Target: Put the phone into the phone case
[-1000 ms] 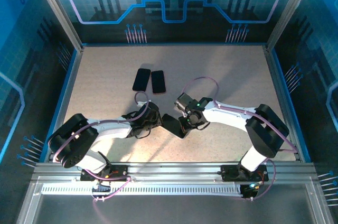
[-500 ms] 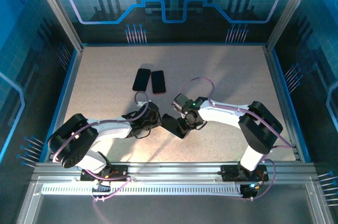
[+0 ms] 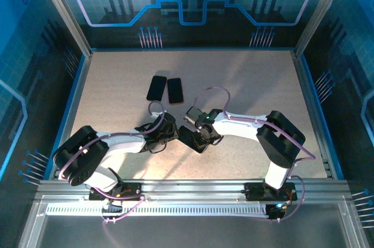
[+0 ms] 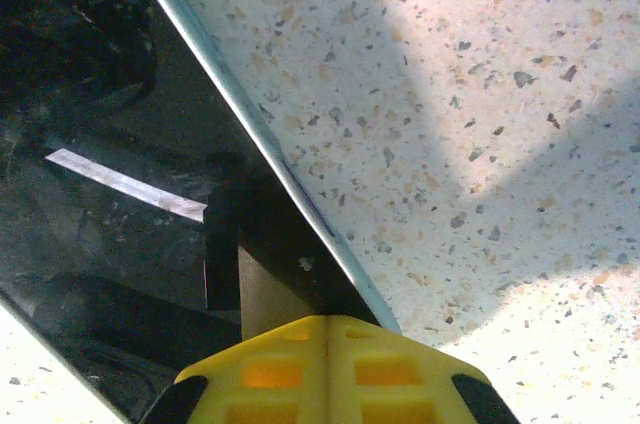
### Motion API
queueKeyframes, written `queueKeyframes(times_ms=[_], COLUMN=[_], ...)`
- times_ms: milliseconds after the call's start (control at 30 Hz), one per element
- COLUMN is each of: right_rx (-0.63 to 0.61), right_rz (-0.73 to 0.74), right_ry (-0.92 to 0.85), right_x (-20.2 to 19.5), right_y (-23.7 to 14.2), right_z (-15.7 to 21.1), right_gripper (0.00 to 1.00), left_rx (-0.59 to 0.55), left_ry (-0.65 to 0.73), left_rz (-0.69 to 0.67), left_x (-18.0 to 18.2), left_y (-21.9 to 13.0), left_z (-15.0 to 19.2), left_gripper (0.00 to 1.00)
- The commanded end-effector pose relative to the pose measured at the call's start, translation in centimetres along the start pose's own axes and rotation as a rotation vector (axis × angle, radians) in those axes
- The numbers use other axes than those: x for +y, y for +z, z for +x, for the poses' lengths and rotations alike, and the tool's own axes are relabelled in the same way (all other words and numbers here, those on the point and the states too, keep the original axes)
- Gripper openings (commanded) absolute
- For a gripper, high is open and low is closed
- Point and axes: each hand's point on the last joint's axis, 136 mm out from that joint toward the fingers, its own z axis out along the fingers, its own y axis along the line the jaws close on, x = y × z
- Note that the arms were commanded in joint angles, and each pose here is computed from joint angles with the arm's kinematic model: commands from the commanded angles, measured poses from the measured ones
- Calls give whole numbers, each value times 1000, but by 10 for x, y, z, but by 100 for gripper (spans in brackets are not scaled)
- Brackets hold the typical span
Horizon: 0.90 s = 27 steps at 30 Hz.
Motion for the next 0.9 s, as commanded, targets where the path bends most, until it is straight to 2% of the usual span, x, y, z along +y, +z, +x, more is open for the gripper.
queueKeyframes(times_ms=[0,300,667,867], right_rx=[178,81,0,-45], right_rz=[-97,-185,-217,-240], right_ry=[40,226,375,383], right_x=[13,-12,-45,-48], right_y=[63,42,25,9], right_z=[55,44,45,43], right_gripper=[0,0,0,0], left_rx=[49,86,130,87], left_ry=[8,42,91,107], left_rz=[49,110,206,233], left_x=[-17,-52,-120,-137], left_y=[4,16,43,32], left_z=[9,20,26,11], left_gripper=[0,0,0,0])
